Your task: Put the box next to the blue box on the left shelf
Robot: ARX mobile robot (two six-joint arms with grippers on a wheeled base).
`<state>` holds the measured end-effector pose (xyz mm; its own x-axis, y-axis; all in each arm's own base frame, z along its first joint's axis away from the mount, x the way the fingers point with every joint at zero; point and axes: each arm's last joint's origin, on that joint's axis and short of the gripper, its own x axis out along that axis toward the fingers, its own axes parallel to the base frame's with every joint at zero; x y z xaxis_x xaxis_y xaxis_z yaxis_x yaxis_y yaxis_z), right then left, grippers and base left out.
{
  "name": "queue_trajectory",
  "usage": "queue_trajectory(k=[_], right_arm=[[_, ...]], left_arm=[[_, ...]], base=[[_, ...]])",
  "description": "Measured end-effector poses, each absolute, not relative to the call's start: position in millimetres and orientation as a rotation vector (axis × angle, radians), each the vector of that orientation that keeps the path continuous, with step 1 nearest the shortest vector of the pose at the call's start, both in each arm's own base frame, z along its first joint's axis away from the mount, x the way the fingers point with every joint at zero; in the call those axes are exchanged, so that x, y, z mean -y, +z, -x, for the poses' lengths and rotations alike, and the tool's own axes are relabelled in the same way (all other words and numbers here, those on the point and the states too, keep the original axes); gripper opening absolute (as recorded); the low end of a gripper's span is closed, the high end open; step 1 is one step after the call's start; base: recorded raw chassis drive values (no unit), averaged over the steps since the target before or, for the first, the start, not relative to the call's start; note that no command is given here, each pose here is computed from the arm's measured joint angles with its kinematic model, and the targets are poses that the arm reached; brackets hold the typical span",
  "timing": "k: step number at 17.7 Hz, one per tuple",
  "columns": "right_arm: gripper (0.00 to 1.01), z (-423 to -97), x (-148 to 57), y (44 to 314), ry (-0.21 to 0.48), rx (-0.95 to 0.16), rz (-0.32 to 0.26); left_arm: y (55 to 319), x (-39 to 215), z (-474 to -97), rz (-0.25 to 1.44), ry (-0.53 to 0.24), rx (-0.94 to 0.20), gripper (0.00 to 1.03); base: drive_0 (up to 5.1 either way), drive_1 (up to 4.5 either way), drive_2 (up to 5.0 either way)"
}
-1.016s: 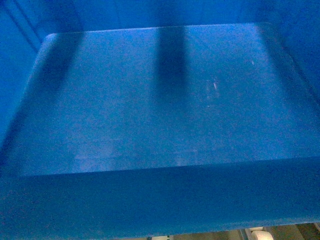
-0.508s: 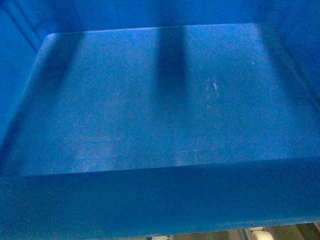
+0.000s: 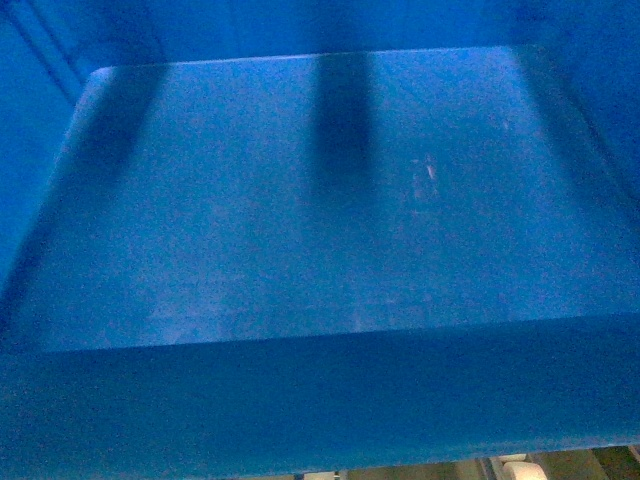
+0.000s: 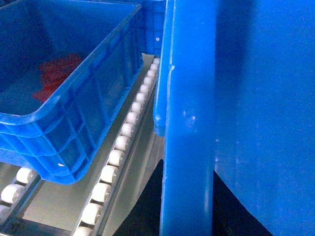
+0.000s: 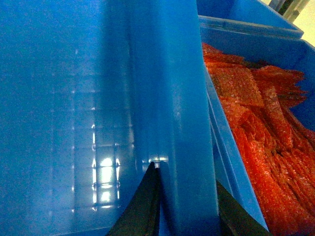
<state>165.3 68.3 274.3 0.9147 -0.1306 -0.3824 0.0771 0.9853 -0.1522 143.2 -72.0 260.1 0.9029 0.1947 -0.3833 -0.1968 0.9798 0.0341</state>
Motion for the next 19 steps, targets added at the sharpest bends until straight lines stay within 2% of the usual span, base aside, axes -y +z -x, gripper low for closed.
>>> queue_trajectory(k=[2,5,7,11,14,15,16,17,18,19], right_arm=[[0.16,-165.3,-68.3,274.3,-0.107,-0.402,0.135],[0.17,-167.1,-73.1,270.4,-0.177,-0.277,0.128],[0.18,-165.2,-72.9,272.2,-0.191,-0.275,0.127],[0.18,-166.0,-73.7,267.7,-0.179,-0.398,0.108],[0.17,-172.4,-76.2,261.3,-0.160,-0.550,0.060],[0.17,-174.5,-76.3,260.4,-0.160,-0.568,0.037],[0.14,-187.8,-77.5,266.9,-0.149,-0.623,-0.051],[0.13,-204.5,-79.0,256.9,-0.117,-0.667,-0.093],[0.12,-216.2,-76.6,241.8,-0.114,-0.755,-0.108],[0.11,-225.3,-75.6,233.9,-0.099,-0.775,-0.138]], left_arm=[[260.5,72.1,-143.5,0.006,0.203,-0.390,0.11],[252.4,74.4,-145.2,-0.006,0.254,-0.242,0.12],[256.6,73.5,-145.4,-0.023,0.258,-0.234,0.12],[256.3,70.9,-152.0,-0.064,0.244,-0.313,0.12],[251.4,63.8,-168.1,-0.104,0.215,-0.406,0.12],[251.4,61.7,-172.8,-0.108,0.207,-0.417,0.12],[251.1,51.2,-196.8,-0.094,0.174,-0.449,0.12],[240.7,45.2,-213.6,-0.114,0.181,-0.475,0.12],[222.8,44.2,-223.6,-0.121,0.166,-0.542,0.12],[216.0,41.1,-230.1,-0.123,0.175,-0.545,0.12]], base=[[0.0,0.00,0.0],[0.0,0.00,0.0],[0.0,0.00,0.0],[0.0,0.00,0.0],[0.0,0.00,0.0],[0.0,0.00,0.0],[0.0,0.00,0.0],[0.0,0.00,0.0],[0.0,0.00,0.0],[0.0,0.00,0.0]])
